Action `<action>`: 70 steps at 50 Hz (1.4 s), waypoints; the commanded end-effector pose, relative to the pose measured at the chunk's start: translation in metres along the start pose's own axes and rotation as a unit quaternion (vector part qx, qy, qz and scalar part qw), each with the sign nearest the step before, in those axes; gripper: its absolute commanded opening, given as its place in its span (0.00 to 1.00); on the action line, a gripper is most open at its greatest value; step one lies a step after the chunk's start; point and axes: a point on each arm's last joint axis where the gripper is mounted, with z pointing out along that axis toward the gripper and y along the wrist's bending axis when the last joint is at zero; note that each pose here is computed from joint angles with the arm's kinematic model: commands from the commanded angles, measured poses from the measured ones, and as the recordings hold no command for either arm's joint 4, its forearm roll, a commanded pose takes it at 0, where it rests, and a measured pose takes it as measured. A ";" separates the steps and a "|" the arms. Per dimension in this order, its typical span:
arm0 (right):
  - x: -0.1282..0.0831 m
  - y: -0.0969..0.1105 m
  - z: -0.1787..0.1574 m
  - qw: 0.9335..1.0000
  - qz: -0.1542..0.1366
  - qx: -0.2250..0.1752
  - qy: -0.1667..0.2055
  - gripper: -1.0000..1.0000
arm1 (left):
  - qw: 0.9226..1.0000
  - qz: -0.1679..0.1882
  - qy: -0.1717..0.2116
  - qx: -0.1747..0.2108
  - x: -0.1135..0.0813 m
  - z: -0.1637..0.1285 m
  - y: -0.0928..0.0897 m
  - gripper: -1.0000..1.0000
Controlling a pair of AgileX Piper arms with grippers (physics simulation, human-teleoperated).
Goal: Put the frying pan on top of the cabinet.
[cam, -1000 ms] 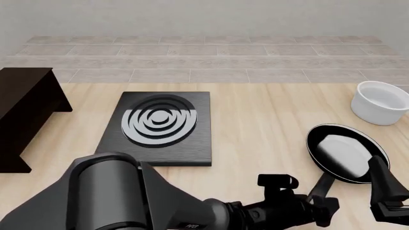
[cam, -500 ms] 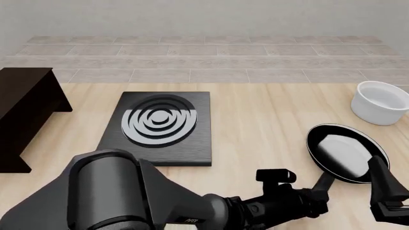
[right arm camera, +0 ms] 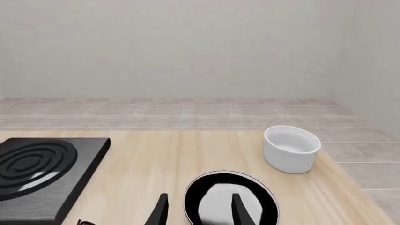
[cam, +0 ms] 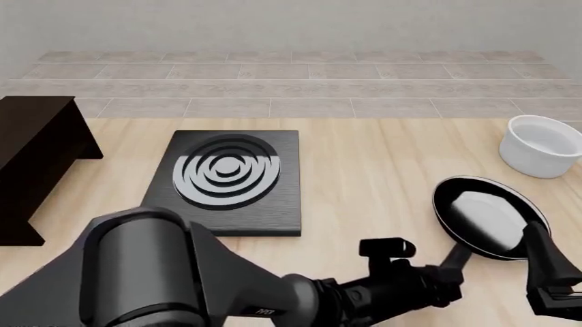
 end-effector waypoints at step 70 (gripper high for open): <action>0.000 0.000 0.000 1.000 -0.008 -0.004 0.000 1.00 | 0.992 0.006 -0.108 0.068 -0.071 -0.069 -0.031 0.00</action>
